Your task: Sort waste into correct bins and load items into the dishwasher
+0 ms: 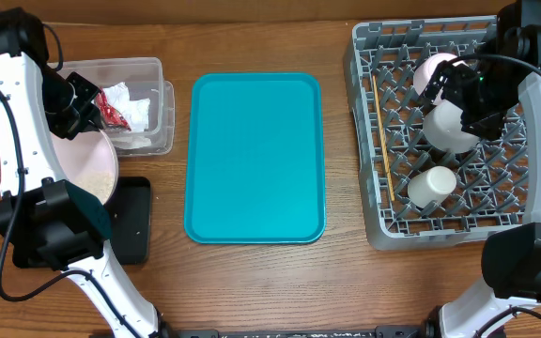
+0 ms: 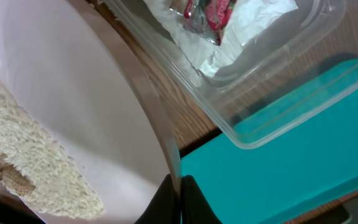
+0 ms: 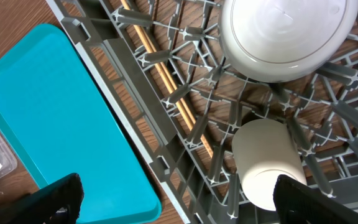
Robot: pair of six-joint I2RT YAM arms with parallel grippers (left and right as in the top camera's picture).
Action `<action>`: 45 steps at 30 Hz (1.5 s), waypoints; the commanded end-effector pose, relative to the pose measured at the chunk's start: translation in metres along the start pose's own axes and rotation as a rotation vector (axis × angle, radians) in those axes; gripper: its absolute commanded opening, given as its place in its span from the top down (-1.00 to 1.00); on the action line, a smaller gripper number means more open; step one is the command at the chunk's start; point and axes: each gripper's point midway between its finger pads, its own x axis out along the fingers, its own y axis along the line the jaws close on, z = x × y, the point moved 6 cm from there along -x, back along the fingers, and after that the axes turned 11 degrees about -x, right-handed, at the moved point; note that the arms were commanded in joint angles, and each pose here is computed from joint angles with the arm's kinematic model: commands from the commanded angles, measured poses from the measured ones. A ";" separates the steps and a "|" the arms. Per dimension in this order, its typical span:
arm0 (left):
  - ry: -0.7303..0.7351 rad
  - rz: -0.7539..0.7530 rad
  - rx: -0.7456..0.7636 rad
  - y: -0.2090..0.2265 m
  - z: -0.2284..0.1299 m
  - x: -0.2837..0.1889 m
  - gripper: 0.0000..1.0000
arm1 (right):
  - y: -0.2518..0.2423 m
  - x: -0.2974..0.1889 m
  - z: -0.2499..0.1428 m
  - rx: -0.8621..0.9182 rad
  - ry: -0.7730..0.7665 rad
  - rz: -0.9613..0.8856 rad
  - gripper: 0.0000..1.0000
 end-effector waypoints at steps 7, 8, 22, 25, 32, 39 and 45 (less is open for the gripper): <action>0.074 -0.078 -0.022 0.007 -0.003 -0.005 0.91 | 0.001 -0.012 0.002 -0.002 -0.041 0.011 -1.00; 0.075 -0.080 -0.025 0.008 -0.001 -0.004 0.91 | 0.001 -0.012 0.002 -0.002 -0.041 0.011 -0.99; 0.180 -0.187 -0.013 0.026 0.015 0.000 0.91 | 0.001 -0.012 0.002 -0.002 -0.041 0.011 -1.00; 0.203 -0.221 -0.006 0.026 0.015 -0.002 0.91 | 0.001 -0.012 0.002 -0.002 -0.041 0.011 -1.00; 0.253 -0.289 0.039 0.028 0.013 -0.007 0.91 | 0.001 -0.012 0.002 -0.002 -0.040 0.011 -1.00; 0.291 -0.365 0.105 0.025 0.010 -0.011 0.91 | 0.001 -0.012 0.002 -0.002 -0.041 0.011 -1.00; 0.315 -0.356 0.115 0.027 0.010 0.002 0.91 | 0.001 -0.012 0.002 -0.002 -0.041 0.011 -1.00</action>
